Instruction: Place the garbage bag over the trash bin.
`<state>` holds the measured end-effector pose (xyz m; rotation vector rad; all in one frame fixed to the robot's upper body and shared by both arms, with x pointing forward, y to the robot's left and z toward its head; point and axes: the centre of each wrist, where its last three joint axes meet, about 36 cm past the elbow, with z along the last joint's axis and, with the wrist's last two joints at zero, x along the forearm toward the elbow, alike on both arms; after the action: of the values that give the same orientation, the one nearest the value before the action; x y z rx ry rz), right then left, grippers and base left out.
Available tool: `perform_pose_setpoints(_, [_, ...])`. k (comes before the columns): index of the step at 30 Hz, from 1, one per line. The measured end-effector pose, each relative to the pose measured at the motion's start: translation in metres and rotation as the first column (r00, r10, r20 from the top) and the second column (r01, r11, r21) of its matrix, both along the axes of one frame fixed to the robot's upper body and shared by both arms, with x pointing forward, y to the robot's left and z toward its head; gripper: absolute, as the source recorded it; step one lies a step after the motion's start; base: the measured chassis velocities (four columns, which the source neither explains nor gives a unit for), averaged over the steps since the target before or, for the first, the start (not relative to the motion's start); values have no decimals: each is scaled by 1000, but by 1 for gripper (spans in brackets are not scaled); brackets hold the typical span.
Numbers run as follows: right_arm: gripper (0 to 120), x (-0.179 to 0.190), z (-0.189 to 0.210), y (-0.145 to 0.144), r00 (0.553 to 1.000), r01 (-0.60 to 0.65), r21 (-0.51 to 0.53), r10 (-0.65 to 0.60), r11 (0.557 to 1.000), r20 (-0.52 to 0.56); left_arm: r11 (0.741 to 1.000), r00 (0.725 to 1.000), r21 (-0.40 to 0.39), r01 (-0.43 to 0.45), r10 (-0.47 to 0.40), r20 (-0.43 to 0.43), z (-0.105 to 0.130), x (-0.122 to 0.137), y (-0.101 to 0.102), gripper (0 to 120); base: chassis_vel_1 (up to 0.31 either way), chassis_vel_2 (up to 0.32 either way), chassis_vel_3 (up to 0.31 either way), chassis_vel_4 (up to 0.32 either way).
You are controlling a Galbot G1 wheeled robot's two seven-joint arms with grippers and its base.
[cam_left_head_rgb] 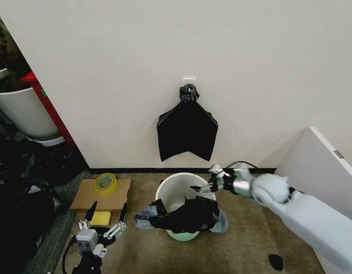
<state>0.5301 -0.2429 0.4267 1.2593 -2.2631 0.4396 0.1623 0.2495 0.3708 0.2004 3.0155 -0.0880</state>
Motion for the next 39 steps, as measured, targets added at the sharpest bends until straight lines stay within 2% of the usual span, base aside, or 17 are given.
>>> perform_pose_setpoints(3, [100, 24, -3, 4, 996, -83, -27, 83, 996, -12, 1000, 1000, 26, 4, -5, 4, -4, -7, -1, 100, 0, 0, 0, 0])
perform_pose_setpoints(4, [97, 33, -5, 5, 991, -130, -26, 130, 991, -19, 999, 1000, 32, 3, -3, 6, -8, -8, 0, 100, 0, 0, 0, 0])
perform_pose_setpoints(5, [97, 33, -5, 5, 991, -130, -26, 130, 991, -19, 999, 1000, 32, 3, -3, 6, -8, -8, 0, 100, 0, 0, 0, 0])
perform_pose_setpoints(9, [80, 55, -12, 15, 977, -211, -32, 210, 977, -25, 1000, 1000, 25, -3, 3, 0, -16, -9, 1, 100, 0, 0, 0, 0])
perform_pose_setpoints(10, [80, 55, -12, 15, 977, -211, -32, 210, 977, -25, 1000, 1000, 25, -3, 3, 0, -16, -9, 1, 100, 0, 0, 0, 0])
perform_pose_setpoints(12, [70, 65, -16, 19, 977, -213, -45, 213, 976, -15, 1000, 1000, 22, -5, 5, 6, -17, -7, 1, 100, 0, 0, 0, 0])
perform_pose_setpoints(13, [70, 65, -16, 19, 977, -213, -45, 213, 976, -15, 1000, 1000, 22, -5, 5, 6, -17, -7, 1, 100, 0, 0, 0, 0])
perform_pose_setpoints(17, [50, 79, -24, 20, 977, -212, -75, 211, 974, -23, 1000, 1000, 17, -8, 7, 6, -19, -6, 0, 100, 0, 0, 0, 0])
perform_pose_setpoints(19, [47, 80, -25, 19, 977, -215, -79, 213, 974, -30, 1000, 1000, 18, -8, 7, 6, -20, -6, 1, 100, 0, 0, 0, 0])
perform_pose_setpoints(23, [30, 85, -24, 15, 969, -241, -88, 235, 967, -69, 999, 1000, 41, 4, -5, 11, -26, -5, 4, 100, 0, 0, 0, 0])
perform_pose_setpoints(24, [30, 85, -24, 15, 969, -241, -88, 235, 967, -69, 999, 1000, 41, 4, -5, 11, -26, -5, 4, 100, 0, 0, 0, 0])
perform_pose_setpoints(26, [18, 90, -25, 14, 966, -253, -103, 245, 962, -85, 999, 1000, 45, 12, -12, 15, -27, -5, 5, 100, 0, 0, 0, 0])
perform_pose_setpoints(28, [15, 92, -26, 16, 965, -254, -102, 245, 962, -88, 999, 1000, 44, 12, -13, 16, -27, -5, 4, 100, 0, 0, 0, 0])
perform_pose_setpoints(31, [3, 97, -29, 21, 969, -241, -88, 234, 966, -84, 999, 1000, 38, 7, -7, 22, -27, -6, 2, 100, 0, 0, 0, 0])
perform_pose_setpoints(39, [2, 98, -33, 21, 976, -206, -71, 200, 976, -91, 999, 999, 35, -24, 23, 31, -29, -7, 3, 100, 0, 0, 0, 0])
